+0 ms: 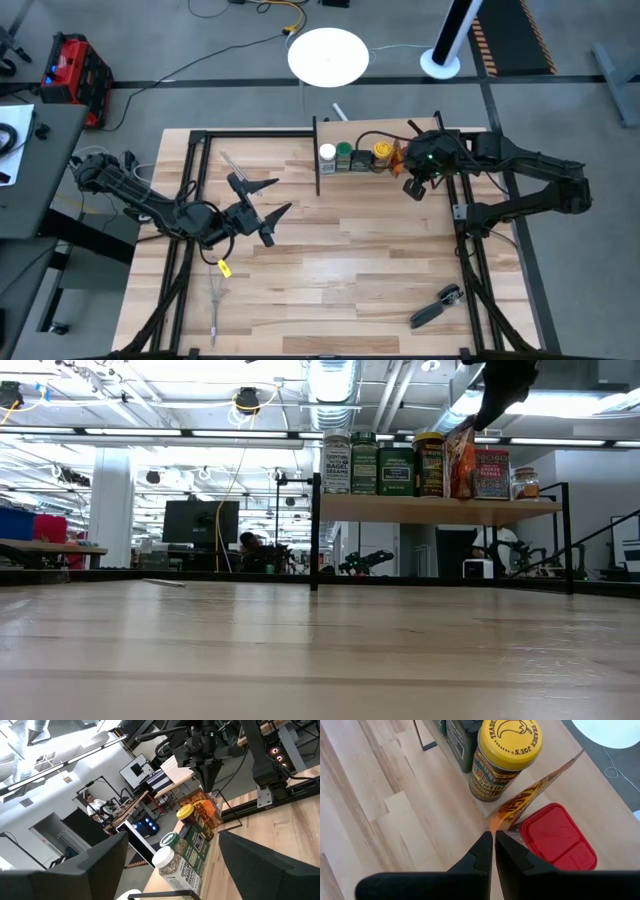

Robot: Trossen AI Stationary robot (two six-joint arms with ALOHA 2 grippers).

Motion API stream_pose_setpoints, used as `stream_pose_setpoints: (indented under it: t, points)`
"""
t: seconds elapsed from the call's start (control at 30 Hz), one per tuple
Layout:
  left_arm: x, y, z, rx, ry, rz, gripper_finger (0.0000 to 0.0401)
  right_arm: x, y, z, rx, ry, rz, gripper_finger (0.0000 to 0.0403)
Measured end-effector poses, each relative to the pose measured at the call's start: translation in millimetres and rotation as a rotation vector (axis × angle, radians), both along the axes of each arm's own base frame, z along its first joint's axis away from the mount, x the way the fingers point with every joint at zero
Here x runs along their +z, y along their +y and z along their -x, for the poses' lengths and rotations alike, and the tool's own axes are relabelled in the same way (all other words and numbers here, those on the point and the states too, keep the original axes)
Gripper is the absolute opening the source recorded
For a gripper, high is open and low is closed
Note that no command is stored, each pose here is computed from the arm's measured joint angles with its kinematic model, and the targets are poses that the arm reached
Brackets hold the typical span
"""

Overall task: Shelf spices
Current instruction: Adjust the seasonings on the shelf, then return to Home Position

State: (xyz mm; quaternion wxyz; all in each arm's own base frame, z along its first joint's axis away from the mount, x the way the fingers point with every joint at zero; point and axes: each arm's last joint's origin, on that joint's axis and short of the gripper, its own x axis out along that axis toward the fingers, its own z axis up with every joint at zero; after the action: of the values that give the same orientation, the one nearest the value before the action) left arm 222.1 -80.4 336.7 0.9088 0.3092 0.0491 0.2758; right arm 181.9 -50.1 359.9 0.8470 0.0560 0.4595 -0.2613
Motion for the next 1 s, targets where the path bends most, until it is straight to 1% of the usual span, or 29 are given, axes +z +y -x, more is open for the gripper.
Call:
stream_pose_setpoints:
  t: [0.5,0.7,1.0]
  points:
    - [0,0,0,0.000,0.001,0.000,0.0304,1,-11,2,-0.042,-0.008,0.013,0.0027]
    - [0,0,0,0.000,0.003,0.000,0.0304,1,-12,2,-0.035,-0.009,0.021,0.0027]
    - [-2,0,0,0.000,0.014,0.000,0.0304,2,-5,-3,0.045,-0.066,-0.084,0.0027]
